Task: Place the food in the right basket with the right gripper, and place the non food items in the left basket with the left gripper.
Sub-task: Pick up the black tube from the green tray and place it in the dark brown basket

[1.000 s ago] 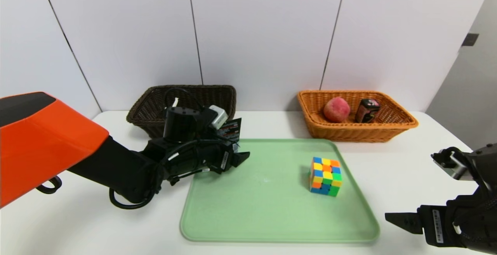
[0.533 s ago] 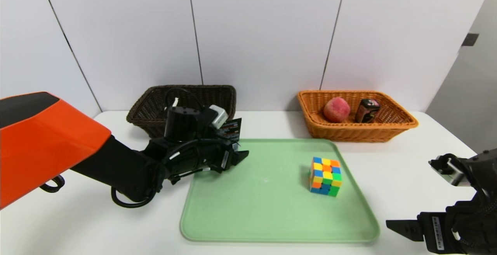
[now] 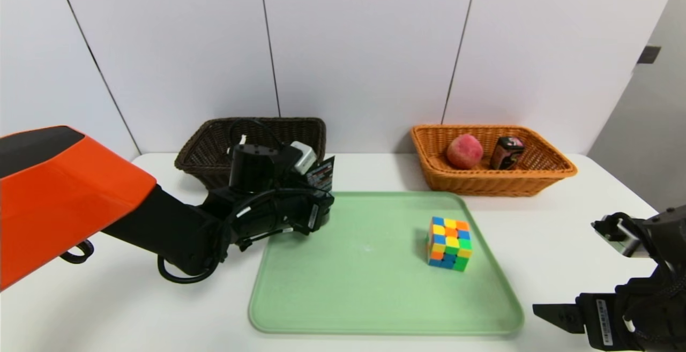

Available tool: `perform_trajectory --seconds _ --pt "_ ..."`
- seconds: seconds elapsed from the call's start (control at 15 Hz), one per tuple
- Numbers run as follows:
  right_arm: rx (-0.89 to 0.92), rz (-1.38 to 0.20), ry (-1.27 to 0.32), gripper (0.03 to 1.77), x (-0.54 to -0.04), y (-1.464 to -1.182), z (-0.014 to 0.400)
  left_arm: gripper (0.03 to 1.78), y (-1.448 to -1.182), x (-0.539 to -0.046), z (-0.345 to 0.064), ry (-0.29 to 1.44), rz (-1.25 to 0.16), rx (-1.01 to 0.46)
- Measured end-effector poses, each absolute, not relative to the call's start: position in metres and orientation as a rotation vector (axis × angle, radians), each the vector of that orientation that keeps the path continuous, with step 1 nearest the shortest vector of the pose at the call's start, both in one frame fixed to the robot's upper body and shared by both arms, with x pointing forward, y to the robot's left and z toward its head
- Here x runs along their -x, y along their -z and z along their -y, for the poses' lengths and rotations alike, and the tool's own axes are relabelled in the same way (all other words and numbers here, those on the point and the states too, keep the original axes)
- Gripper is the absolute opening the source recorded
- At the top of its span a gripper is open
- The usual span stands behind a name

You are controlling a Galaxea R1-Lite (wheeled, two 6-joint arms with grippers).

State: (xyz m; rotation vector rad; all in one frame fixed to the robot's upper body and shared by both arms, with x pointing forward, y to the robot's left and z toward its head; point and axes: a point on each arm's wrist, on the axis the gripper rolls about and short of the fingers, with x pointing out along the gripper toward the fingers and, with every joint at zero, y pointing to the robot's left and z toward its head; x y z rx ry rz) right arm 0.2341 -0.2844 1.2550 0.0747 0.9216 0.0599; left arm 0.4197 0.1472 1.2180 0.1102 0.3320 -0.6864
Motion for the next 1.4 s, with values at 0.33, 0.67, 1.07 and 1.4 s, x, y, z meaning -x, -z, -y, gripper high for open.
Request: perform_trajectory --seconds 0.33,0.67,1.07,1.4 --pt "-0.074 -0.925 -0.059 1.71 -0.234 -1.255 0.284 0.54 -1.222 -0.416 -0.148 0.709 -0.345 -0.101" --pt "-0.072 -0.928 -0.059 1.71 -0.234 -1.254 0.284 0.52 -1.246 -0.396 -0.135 0.775 -0.371 -0.066" --pt "-0.074 -0.923 -0.059 1.71 -0.234 -1.255 0.285 0.51 -1.365 -0.375 -0.111 0.826 -0.317 0.135" --pt "-0.057 -0.915 -0.070 1.71 -0.236 -1.257 0.284 0.51 -1.422 -0.393 -0.157 0.601 -0.263 0.180"
